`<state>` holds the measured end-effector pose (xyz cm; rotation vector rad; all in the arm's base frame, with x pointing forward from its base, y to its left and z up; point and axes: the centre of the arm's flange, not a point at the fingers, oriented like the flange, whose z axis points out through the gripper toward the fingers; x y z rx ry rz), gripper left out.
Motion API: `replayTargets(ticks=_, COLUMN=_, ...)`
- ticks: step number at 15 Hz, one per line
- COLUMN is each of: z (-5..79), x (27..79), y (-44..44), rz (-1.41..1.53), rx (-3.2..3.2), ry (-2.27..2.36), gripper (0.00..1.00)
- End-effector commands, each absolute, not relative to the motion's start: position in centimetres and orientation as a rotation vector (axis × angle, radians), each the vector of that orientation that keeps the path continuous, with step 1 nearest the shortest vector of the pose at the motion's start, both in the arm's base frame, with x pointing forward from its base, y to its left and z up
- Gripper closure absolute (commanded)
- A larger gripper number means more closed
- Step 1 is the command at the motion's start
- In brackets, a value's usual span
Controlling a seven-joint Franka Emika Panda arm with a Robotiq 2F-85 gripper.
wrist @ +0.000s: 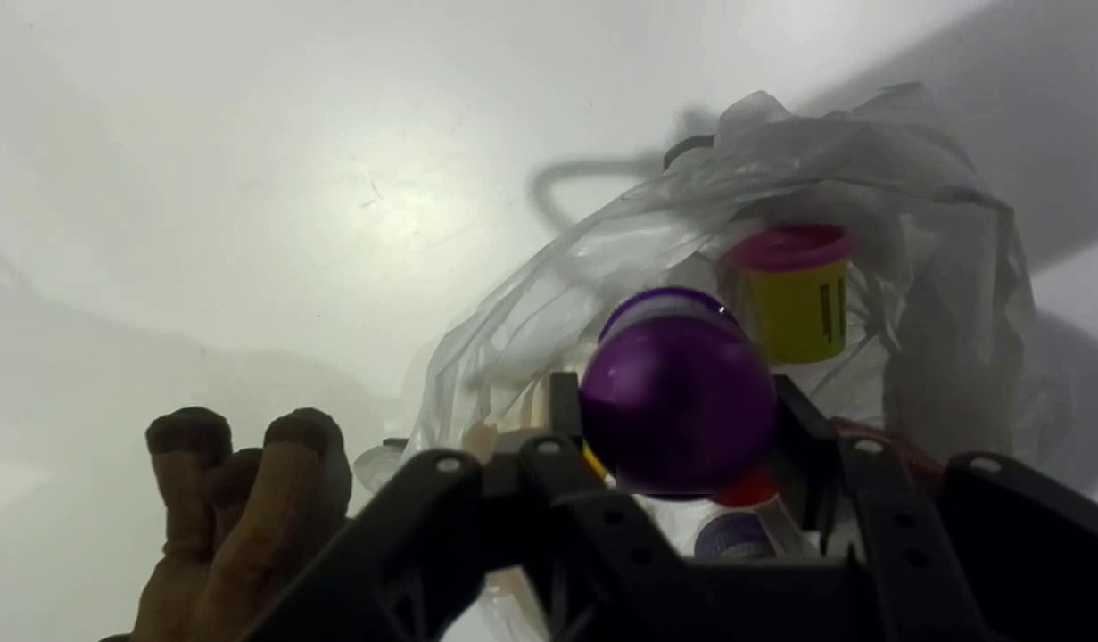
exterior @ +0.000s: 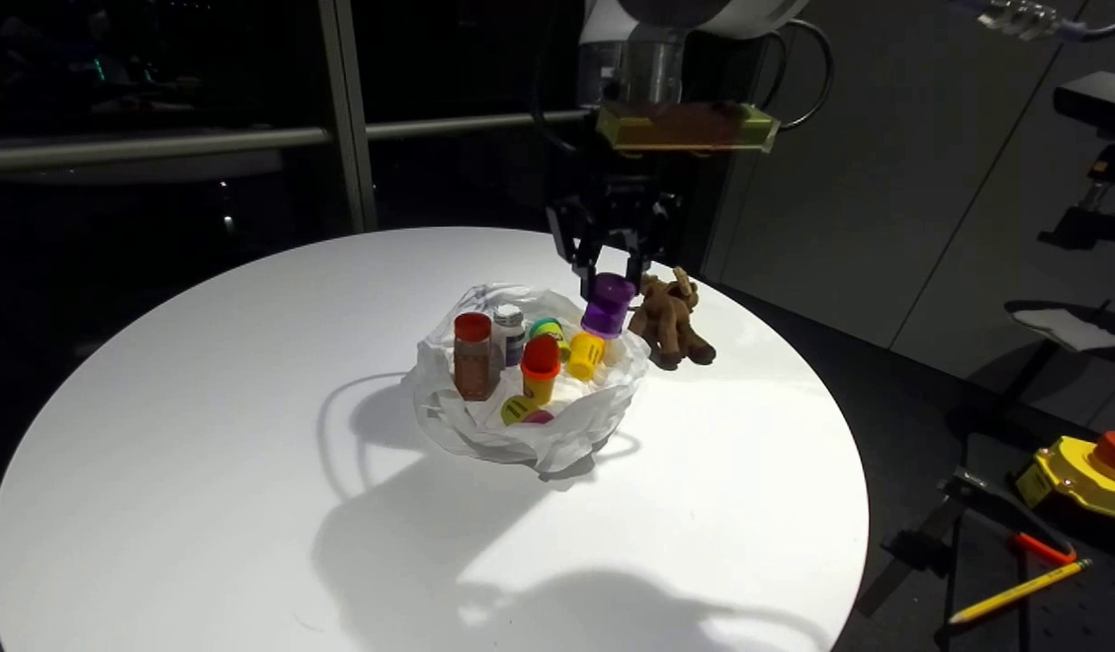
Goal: Put all the objects in the white plastic bag
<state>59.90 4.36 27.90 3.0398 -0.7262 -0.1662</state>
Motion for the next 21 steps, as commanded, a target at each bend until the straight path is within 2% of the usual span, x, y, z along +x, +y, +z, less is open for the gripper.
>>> replayTargets(ticks=1, z=24.7, x=62.0, y=6.4, rz=-0.2, rx=2.988, ry=-0.704, gripper=0.73)
replayTargets(ticks=12, z=19.6, x=62.9, y=4.7, rz=-0.105, rx=2.939, ry=-0.753, gripper=0.73)
replayTargets(ticks=21, z=17.0, x=63.6, y=7.3, rz=-0.131, rx=2.912, ry=-0.786, gripper=0.73)
